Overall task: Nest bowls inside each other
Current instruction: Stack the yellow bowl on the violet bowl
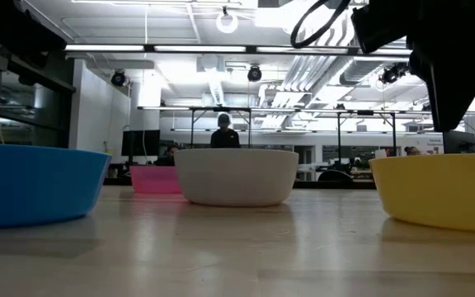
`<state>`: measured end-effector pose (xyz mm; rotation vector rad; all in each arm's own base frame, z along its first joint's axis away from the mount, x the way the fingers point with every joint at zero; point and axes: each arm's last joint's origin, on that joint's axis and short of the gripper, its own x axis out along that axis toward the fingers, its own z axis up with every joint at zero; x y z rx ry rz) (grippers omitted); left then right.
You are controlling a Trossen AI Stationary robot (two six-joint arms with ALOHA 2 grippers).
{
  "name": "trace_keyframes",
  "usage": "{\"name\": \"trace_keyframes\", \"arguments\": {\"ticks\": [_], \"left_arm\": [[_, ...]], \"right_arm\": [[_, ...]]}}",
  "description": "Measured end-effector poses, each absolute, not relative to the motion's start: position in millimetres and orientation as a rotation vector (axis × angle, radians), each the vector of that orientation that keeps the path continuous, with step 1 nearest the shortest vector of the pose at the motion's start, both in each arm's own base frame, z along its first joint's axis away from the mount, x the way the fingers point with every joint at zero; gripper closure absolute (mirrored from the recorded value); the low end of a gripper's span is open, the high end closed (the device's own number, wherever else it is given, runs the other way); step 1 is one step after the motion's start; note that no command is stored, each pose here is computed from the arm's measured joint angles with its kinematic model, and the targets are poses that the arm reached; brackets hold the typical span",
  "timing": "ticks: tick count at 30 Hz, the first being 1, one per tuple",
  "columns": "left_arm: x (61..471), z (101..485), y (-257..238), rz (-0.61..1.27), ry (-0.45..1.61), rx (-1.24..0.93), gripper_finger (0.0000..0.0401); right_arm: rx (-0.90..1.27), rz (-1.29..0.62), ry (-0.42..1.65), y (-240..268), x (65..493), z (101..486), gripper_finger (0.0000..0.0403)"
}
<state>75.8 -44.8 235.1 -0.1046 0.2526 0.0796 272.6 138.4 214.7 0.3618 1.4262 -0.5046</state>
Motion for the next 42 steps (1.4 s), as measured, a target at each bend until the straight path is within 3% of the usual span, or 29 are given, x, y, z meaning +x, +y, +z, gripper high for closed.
{"name": "trace_keyframes", "arguments": {"ticks": [22,42], "left_arm": [[76,236,-45,0.072,0.243,-0.117,0.0389],[76,237,-45,0.072,0.242,-0.118,0.0389]], "right_arm": [[0.379,-0.503,1.427,132,260,169,0.0217],[0.386,-0.5,1.408,128,261,163,0.0218]]}}
